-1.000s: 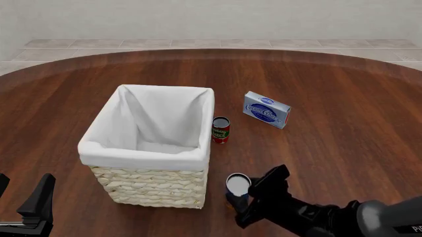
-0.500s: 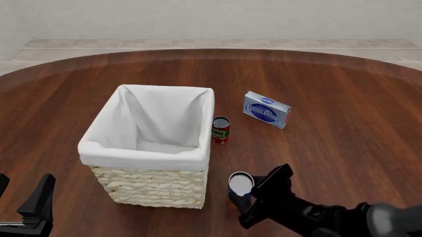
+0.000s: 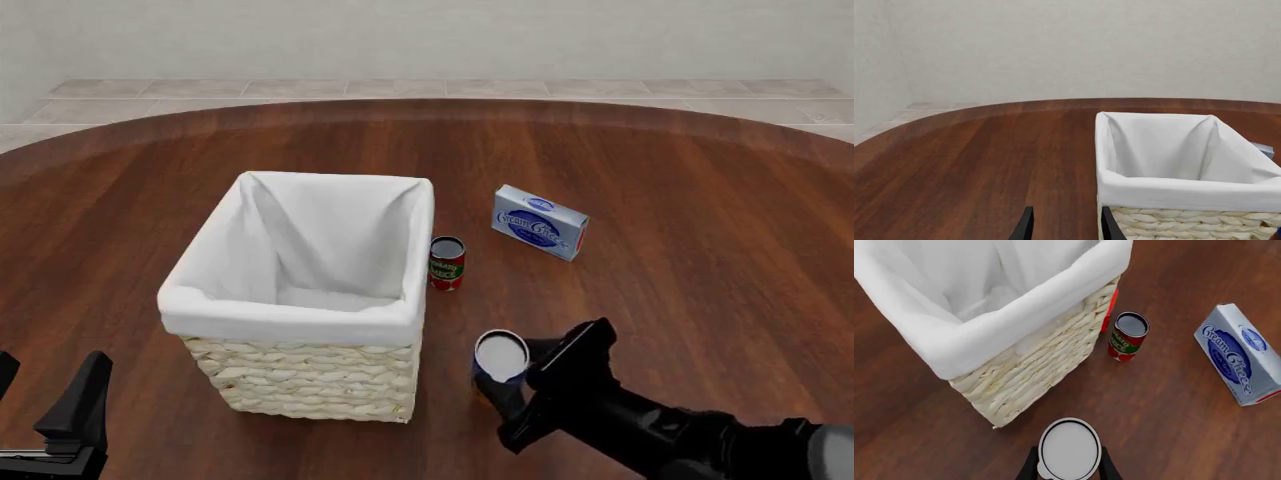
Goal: Pick up the alphabet soup and put it in the basket.
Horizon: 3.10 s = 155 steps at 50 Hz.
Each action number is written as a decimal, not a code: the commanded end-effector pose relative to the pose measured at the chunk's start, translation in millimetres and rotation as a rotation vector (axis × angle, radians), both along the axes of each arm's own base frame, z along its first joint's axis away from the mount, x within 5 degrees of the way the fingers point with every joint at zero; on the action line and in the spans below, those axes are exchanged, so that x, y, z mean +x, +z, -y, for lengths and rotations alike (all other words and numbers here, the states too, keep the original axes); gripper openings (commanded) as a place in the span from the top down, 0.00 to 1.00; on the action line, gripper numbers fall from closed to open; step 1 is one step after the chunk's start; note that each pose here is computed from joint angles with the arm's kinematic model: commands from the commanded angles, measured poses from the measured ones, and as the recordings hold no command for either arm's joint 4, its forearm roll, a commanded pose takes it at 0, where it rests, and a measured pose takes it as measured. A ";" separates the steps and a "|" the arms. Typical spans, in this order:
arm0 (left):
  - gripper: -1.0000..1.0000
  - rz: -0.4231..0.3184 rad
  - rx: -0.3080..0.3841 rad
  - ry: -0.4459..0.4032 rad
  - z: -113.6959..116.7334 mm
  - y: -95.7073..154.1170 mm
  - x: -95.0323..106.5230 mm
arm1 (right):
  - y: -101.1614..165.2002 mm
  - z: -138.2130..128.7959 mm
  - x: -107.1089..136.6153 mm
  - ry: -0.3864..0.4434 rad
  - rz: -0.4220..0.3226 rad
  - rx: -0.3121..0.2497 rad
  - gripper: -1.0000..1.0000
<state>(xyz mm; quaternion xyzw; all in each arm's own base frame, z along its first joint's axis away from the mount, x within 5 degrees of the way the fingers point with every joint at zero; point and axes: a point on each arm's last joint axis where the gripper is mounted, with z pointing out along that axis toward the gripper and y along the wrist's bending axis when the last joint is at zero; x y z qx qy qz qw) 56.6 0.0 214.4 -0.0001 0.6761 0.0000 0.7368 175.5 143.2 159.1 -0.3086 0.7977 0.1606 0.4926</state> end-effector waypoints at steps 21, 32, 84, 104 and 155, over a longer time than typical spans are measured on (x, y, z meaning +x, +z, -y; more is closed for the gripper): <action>0.00 0.000 0.000 0.000 0.0 0.0 0.0 | 52.0 15.3 -4.5 -0.027 0.104 0.039 1.00; 0.00 0.000 0.000 0.000 0.0 0.0 0.0 | 69.1 19.6 -7.0 -0.024 0.150 0.036 1.00; 0.00 0.000 0.000 0.000 0.0 0.0 0.0 | 129.3 32.0 -11.0 -0.047 0.285 0.066 1.00; 0.00 0.000 0.000 0.000 0.0 0.0 0.0 | 151.2 28.6 -10.7 -0.027 0.342 0.075 1.00; 0.00 0.000 0.000 0.000 0.0 0.0 0.0 | 166.4 -4.3 18.7 0.017 0.374 0.089 1.00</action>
